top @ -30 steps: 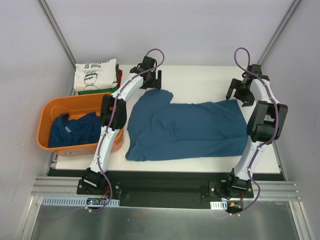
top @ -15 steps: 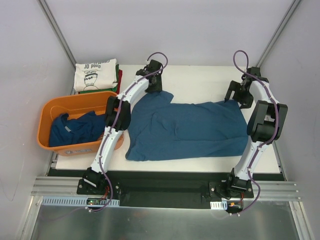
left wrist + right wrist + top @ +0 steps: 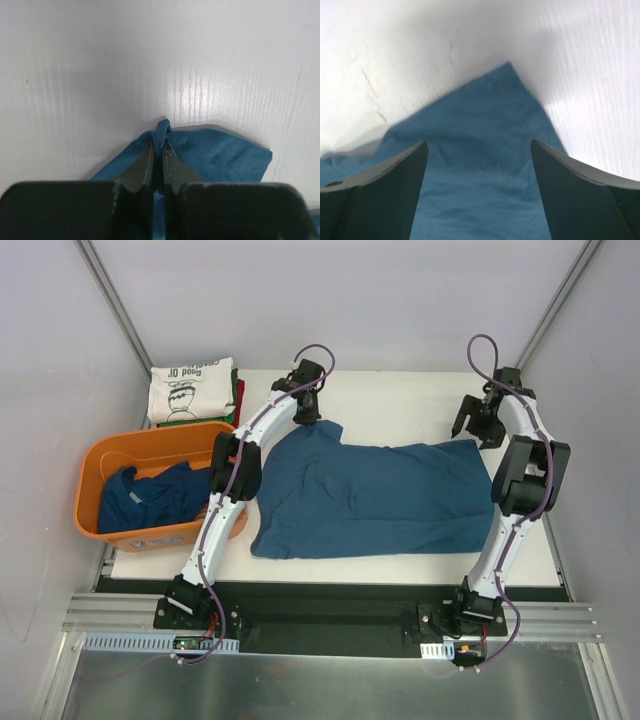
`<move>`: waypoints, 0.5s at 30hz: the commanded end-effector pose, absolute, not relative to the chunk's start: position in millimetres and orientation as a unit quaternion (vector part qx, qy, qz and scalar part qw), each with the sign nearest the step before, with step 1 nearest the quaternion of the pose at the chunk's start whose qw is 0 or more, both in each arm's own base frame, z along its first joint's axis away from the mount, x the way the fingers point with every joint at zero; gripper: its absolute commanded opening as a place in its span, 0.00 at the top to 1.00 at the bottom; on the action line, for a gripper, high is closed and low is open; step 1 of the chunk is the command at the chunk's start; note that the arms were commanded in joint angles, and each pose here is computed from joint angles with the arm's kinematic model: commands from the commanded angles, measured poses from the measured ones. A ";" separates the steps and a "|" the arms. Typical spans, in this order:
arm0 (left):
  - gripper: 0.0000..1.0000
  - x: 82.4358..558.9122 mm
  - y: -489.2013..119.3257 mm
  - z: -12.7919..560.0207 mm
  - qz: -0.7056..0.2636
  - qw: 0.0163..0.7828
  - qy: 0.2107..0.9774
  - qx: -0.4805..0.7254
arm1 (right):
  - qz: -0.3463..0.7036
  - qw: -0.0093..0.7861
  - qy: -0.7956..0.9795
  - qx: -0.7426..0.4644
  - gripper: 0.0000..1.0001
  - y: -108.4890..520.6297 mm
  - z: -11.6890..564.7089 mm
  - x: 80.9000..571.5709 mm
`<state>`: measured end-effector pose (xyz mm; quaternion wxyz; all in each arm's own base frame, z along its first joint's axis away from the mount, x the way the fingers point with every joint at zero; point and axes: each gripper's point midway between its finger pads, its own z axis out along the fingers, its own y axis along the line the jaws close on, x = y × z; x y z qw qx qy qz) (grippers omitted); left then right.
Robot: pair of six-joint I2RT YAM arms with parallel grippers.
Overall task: Fold and stack the t-shirts
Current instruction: Fold the tshirt
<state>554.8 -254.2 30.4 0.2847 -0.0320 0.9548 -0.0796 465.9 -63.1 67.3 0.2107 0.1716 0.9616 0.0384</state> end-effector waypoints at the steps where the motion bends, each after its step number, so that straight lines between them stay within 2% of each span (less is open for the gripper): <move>1: 1.00 560.9 -257.6 90.0 -0.110 0.327 0.938 -0.025 | 0.013 0.212 0.960 0.183 0.15 -79.0 65.6 483.9; 10: 1.00 557.0 -256.4 100.9 -0.109 0.335 0.936 -0.019 | -0.015 0.206 0.961 0.185 0.29 -97.6 47.9 512.4; 15: 1.00 557.6 -252.7 100.9 -0.100 0.338 0.936 -0.021 | -0.016 0.190 0.964 0.184 0.44 -96.2 42.3 506.3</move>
